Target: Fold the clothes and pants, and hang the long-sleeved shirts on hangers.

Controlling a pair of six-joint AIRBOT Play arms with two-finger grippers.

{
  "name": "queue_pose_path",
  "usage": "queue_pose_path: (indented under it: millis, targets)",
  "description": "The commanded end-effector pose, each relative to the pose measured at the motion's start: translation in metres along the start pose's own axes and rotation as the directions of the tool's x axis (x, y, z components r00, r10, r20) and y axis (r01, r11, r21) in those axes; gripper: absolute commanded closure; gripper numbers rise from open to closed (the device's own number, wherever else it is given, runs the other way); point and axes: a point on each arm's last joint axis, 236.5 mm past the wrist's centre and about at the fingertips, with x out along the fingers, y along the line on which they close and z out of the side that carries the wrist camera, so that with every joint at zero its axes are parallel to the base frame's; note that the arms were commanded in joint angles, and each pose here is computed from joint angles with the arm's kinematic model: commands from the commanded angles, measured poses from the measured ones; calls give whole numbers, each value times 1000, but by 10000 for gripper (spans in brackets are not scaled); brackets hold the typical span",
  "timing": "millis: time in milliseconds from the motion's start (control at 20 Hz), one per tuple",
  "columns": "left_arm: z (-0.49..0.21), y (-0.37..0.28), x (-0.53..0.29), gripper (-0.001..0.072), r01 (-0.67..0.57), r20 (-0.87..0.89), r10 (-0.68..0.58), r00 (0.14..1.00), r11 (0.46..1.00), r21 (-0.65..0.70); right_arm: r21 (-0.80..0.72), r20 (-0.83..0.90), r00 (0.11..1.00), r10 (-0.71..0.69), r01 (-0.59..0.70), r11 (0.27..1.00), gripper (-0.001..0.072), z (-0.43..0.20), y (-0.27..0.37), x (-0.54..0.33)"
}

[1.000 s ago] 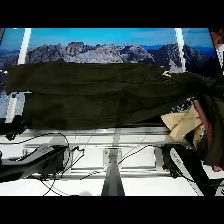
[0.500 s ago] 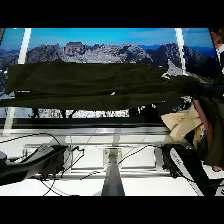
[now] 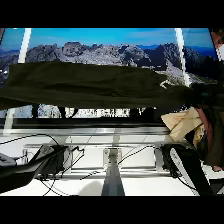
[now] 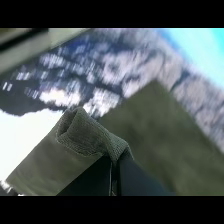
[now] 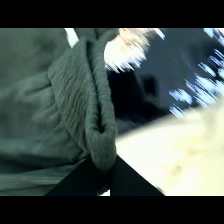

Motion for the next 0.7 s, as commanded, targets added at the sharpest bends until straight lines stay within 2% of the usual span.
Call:
queue_pose_path:
  millis: [0, 200, 400, 500, 650]
  targets:
    - [10, -20, 29, 691, 28, 53, -28, 998, 1000, -13, 95, 217, 971, 104, -127, 987, 677, 58, 25, 2]
    - [-28, -48, 102, 691, 72, -35, -71, 997, 997, 7, 250, 292, 952, 92, -169, 953, 677, 115, 21, 66]
    - [-62, -79, 164, 691, 103, -87, -102, 991, 995, 12, 461, 329, 939, 101, -253, 851, 677, 150, 18, 147]
    - [-71, -101, 188, 690, 130, -111, -128, 986, 992, 6, 504, 329, 938, 105, -269, 821, 677, 164, 18, 173]
    - [-77, -136, 211, 688, 178, -123, -173, 977, 983, 34, 505, 350, 932, 96, -275, 818, 672, 191, 18, 196]
